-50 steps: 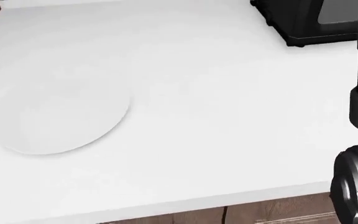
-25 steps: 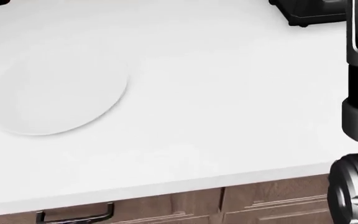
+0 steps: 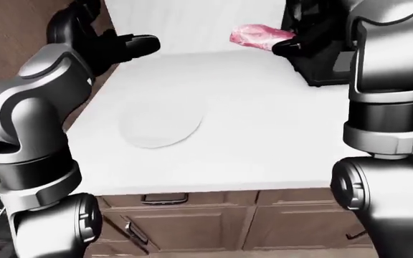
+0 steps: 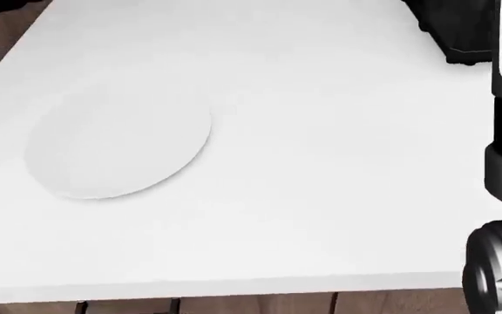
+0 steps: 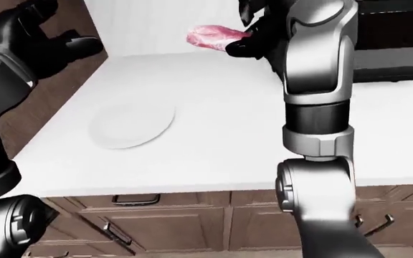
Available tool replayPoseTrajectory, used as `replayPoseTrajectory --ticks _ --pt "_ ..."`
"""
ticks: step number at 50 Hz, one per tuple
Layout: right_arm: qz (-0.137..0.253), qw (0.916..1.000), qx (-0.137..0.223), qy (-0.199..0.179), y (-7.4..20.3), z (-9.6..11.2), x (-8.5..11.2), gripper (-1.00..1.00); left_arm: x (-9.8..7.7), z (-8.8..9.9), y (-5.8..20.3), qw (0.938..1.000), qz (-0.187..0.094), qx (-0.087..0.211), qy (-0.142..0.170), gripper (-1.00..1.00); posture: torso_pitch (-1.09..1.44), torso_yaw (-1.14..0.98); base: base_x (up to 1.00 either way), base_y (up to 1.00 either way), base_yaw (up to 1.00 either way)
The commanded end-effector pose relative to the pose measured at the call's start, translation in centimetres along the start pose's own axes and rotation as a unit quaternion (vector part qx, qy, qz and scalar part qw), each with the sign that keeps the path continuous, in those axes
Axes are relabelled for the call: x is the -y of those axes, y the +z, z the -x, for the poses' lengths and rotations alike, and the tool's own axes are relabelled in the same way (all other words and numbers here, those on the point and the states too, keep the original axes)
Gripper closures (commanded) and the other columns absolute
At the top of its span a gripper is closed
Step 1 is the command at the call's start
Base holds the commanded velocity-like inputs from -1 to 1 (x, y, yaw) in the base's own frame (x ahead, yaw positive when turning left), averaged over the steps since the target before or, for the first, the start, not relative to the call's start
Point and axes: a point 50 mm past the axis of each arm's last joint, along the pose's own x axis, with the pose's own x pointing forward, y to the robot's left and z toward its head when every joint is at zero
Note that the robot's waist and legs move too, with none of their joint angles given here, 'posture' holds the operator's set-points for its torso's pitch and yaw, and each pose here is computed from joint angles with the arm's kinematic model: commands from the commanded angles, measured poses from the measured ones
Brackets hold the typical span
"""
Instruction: Place the steak on the rack of the oven.
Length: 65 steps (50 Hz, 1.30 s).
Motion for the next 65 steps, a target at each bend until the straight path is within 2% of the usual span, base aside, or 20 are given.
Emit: replayPoseTrajectory --ticks 1,65 --pt "0.020 0.9977 0.065 -0.004 3.0 1.0 0.2 1.00 -0.5 0.7 2.4 0.9982 0.008 0.058 0.014 -1.00 0.00 0.00 -0.08 0.00 1.00" --pt "0.025 0.9983 0.052 0.008 1.7 0.7 -0.9 1.00 -0.6 0.6 2.4 0.9982 0.007 0.057 0.015 -1.00 0.00 0.00 -0.10 0.00 1.00"
